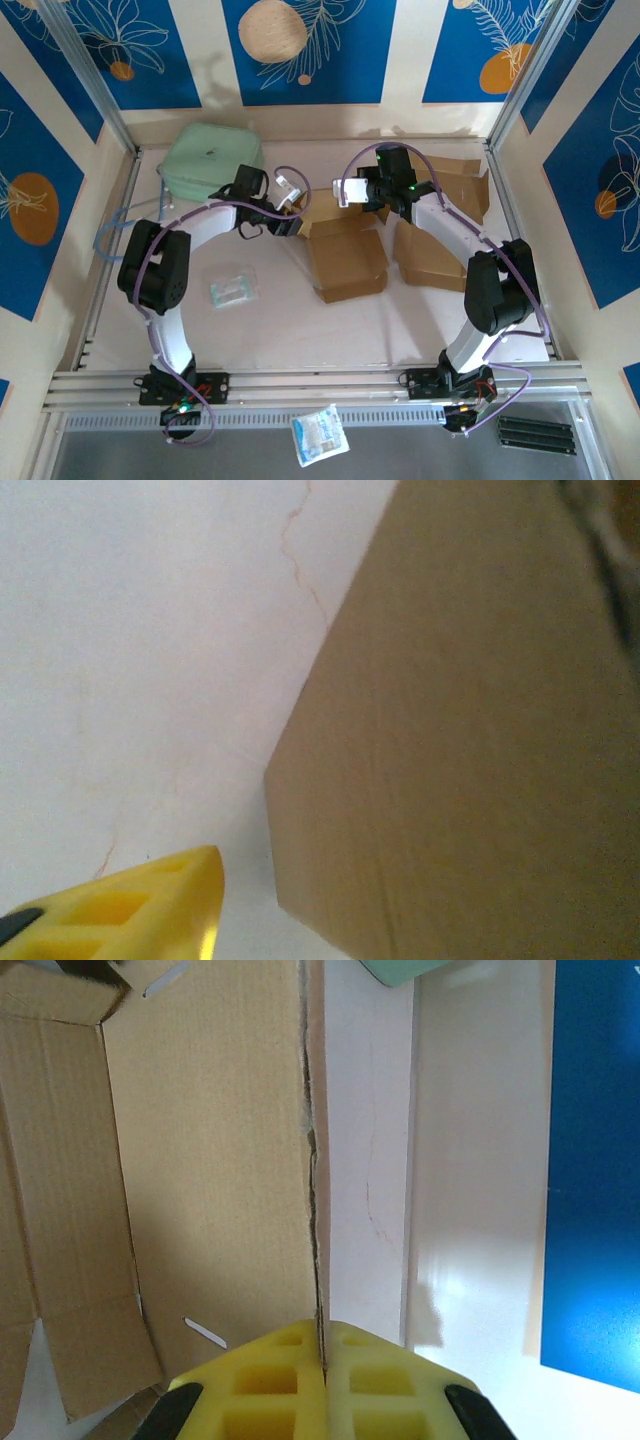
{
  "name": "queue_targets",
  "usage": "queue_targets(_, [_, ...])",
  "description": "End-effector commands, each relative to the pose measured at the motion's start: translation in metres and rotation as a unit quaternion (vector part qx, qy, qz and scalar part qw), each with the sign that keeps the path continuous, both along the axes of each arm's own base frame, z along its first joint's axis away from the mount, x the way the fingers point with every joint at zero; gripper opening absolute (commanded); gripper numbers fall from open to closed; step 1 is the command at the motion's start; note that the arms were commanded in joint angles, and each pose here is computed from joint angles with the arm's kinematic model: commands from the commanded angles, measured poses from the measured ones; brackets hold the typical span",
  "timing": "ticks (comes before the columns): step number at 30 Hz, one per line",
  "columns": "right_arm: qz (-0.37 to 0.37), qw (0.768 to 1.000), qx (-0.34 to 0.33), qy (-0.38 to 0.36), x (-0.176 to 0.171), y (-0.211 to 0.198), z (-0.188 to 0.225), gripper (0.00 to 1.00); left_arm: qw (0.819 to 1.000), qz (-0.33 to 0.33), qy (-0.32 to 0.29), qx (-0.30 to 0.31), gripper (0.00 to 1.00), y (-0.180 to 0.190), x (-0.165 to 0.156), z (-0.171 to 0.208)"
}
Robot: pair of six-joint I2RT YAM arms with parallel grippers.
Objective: Fold the paper box
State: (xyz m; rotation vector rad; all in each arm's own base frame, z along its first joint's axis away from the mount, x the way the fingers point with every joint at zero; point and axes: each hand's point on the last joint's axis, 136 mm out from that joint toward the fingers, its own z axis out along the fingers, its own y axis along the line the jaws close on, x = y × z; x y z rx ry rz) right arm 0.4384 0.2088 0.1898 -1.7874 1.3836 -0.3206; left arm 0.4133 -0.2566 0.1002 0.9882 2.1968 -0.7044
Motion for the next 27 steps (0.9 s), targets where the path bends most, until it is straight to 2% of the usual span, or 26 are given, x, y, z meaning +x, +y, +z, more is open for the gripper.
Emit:
queue_targets(1, [0.002, 1.000, 0.017, -0.010, -0.004, 0.003, 0.016, 0.00, 0.999, 0.041, -0.003, -0.019, 0.53, -0.007, 0.015, 0.005])
queue_targets(7, [-0.011, 1.000, 0.023, -0.014, -0.002, 0.004, 0.017, 0.00, 0.995, 0.078, 0.024, -0.053, 0.48, -0.017, 0.011, 0.015])
queue_targets(13, [-0.015, 1.000, 0.020, -0.011, -0.002, 0.008, 0.012, 0.00, 0.985, 0.106, 0.048, -0.124, 0.49, -0.031, 0.016, 0.036])
queue_targets(15, [-0.014, 1.000, 0.019, -0.010, -0.002, 0.010, 0.012, 0.00, 0.984, 0.123, 0.051, -0.118, 0.49, -0.029, 0.023, 0.034])
queue_targets(19, [-0.013, 1.000, 0.020, -0.009, -0.005, 0.011, 0.013, 0.00, 0.981, 0.175, 0.040, -0.067, 0.47, -0.014, 0.039, 0.019])
queue_targets(23, [-0.014, 1.000, 0.028, -0.007, -0.006, 0.012, 0.015, 0.00, 0.984, 0.138, 0.051, -0.099, 0.50, -0.033, 0.031, 0.025])
queue_targets(27, [-0.021, 0.999, 0.028, -0.007, -0.004, 0.014, 0.012, 0.00, 0.985, 0.123, 0.064, -0.106, 0.52, -0.048, 0.022, 0.024])
